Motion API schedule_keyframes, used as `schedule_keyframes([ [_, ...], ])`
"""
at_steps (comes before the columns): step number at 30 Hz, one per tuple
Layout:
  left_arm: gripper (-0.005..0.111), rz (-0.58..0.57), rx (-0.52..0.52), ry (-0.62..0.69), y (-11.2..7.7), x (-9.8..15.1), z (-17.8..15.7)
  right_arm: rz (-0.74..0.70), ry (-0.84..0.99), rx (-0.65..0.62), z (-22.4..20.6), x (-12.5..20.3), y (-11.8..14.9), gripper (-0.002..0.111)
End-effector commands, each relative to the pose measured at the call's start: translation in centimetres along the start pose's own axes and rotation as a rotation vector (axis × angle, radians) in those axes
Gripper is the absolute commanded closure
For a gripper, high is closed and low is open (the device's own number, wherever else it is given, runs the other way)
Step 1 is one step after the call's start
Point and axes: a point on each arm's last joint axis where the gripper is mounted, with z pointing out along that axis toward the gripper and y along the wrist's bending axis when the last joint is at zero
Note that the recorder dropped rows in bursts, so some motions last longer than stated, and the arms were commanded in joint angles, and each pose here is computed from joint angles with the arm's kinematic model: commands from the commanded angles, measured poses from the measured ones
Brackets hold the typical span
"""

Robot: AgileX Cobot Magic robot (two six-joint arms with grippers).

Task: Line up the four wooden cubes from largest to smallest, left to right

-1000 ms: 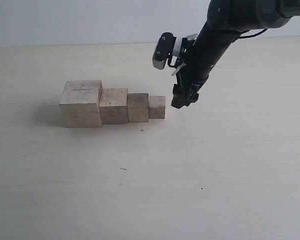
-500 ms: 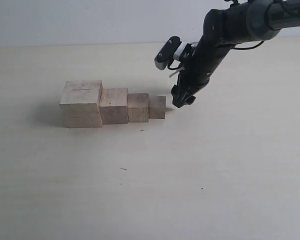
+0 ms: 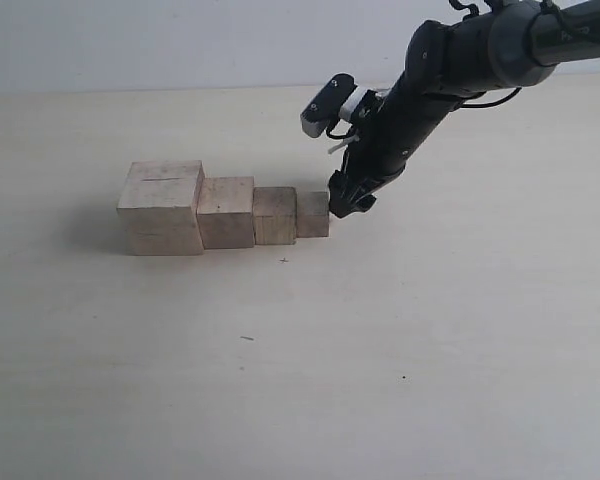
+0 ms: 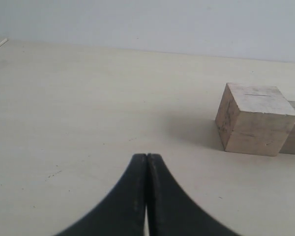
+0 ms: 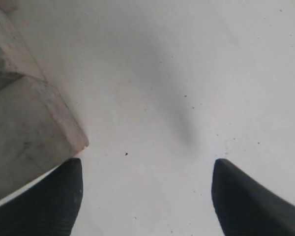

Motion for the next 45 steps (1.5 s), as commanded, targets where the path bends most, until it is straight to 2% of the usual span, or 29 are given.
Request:
schedule_keyframes([
  [1,0.107,-0.001,0.006,-0.018,0.0,-0.1,0.0,-0.003,-0.009,0.002,-0.1,-0.2,0.0,0.038],
  [4,0.107,-0.001,0.006,-0.018,0.0,-0.1,0.0,-0.040,0.078,0.037,-0.9,0.4,-0.3,0.038],
  [6,0.107,-0.001,0.006,-0.018,0.0,-0.1,0.0,-0.008,0.154,0.101,-2.0,0.9,-0.8,0.038],
  [9,0.107,-0.001,0.006,-0.018,0.0,-0.1,0.0,0.172,0.204,0.169,-4.2,1.0,-1.1,0.044],
  [10,0.107,-0.001,0.006,-0.018,0.0,-0.1,0.0,0.227,0.216,0.172,-4.9,1.1,-0.9,0.049],
  [12,0.107,-0.001,0.006,-0.018,0.0,-0.1,0.0,0.362,0.254,0.152,-6.9,1.1,-0.3,0.073],
  [13,0.107,-0.001,0.006,-0.018,0.0,-0.1,0.0,0.398,0.269,0.131,-8.2,1.1,0.1,0.093],
  [14,0.107,-0.001,0.006,-0.018,0.0,-0.1,0.0,0.413,0.266,0.113,-8.9,0.9,0.4,0.103],
  [15,0.107,-0.001,0.006,-0.018,0.0,-0.1,0.0,0.450,0.237,0.070,-10.2,0.5,1.0,0.108],
  [19,0.107,-0.001,0.006,-0.018,0.0,-0.1,0.0,0.586,-0.013,-0.103,-15.4,-1.6,3.6,0.108],
  [21,0.107,-0.001,0.006,-0.018,0.0,-0.1,0.0,0.610,-0.147,-0.134,-17.4,-1.9,4.6,0.108],
  [27,0.107,-0.001,0.006,-0.018,0.0,-0.1,0.0,0.640,-0.370,-0.067,-21.9,0.0,6.7,0.108],
  [35,0.107,-0.001,0.006,-0.018,0.0,-0.1,0.0,0.647,-0.358,-0.065,-23.0,3.1,9.0,0.108],
  [45,0.107,-0.001,0.006,-0.018,0.0,-0.1,0.0,0.640,-0.307,-0.098,-22.9,3.4,9.4,0.108],
])
